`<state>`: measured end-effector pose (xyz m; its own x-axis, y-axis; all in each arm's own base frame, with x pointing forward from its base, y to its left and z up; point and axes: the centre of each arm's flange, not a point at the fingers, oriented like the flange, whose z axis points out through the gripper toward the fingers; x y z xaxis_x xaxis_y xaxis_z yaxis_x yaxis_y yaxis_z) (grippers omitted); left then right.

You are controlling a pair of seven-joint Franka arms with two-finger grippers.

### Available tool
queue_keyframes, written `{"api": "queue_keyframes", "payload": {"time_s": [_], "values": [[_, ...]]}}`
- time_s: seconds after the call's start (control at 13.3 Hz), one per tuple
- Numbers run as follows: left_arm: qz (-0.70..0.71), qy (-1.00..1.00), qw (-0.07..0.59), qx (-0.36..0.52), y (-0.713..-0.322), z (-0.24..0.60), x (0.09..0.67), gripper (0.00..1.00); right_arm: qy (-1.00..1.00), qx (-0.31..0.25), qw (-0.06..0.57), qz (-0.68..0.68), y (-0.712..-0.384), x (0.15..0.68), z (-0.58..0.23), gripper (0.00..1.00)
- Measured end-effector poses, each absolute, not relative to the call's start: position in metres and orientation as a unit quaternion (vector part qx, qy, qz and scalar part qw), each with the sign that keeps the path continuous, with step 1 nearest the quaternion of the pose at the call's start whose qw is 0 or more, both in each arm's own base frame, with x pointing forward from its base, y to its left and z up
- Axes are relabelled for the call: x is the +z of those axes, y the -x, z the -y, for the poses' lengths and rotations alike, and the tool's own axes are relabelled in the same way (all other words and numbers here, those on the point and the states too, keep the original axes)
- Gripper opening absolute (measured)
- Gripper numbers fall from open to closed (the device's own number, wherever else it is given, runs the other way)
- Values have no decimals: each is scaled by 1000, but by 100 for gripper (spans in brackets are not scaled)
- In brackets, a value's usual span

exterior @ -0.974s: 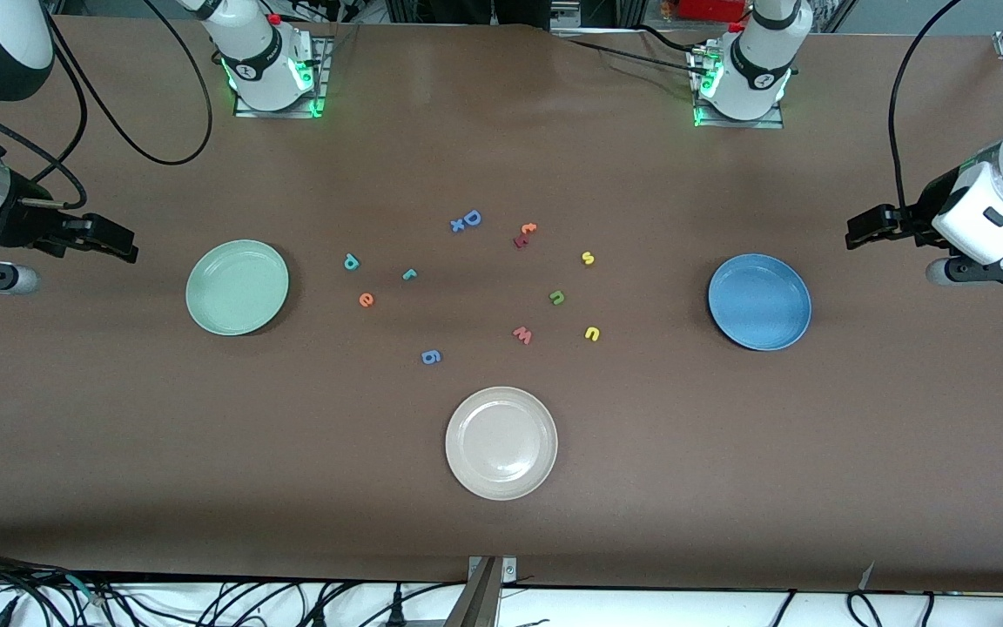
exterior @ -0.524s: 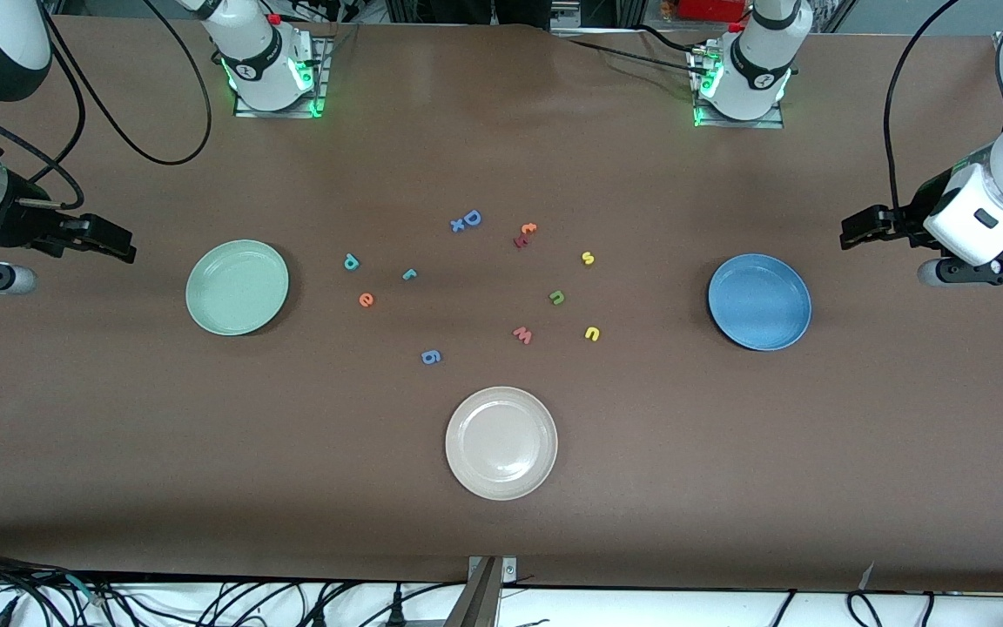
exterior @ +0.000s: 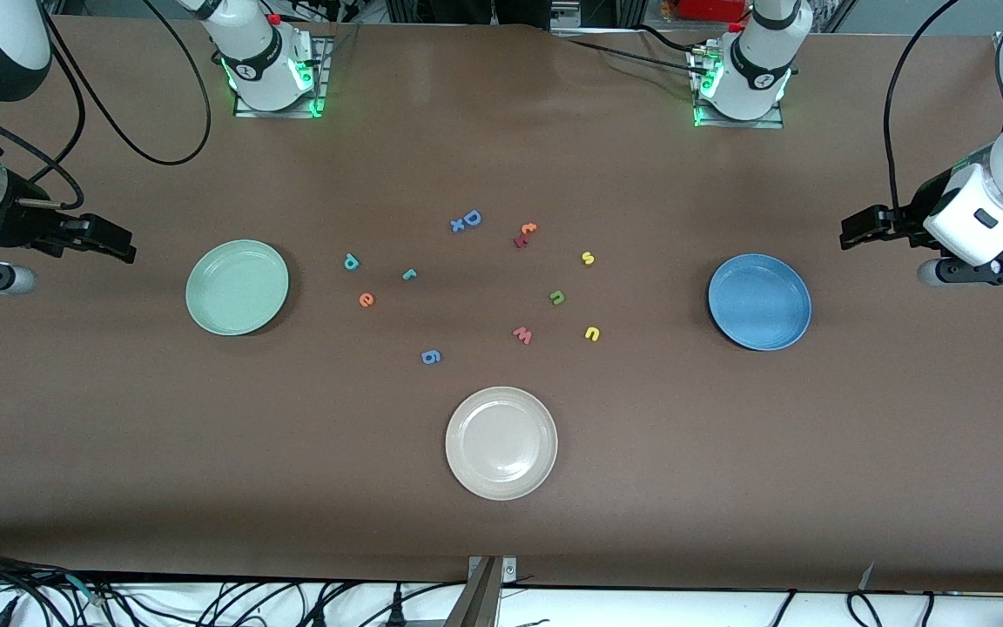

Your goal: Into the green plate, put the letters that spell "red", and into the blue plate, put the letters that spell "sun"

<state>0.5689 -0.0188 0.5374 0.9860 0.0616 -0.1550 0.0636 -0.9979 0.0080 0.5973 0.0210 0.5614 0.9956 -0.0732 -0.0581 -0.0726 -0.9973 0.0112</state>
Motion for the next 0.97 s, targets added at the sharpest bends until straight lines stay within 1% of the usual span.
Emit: {"api": "queue_keyframes", "payload": {"time_s": [0.82,0.97], "values": [[-31,-996,6,-78,-569,19,537,100,-999,-25,4,40,-598,563,-18,100],[-31,-996,6,-78,-569,19,537,100,-999,-25,-6,42,-598,563,-20,100]]}}
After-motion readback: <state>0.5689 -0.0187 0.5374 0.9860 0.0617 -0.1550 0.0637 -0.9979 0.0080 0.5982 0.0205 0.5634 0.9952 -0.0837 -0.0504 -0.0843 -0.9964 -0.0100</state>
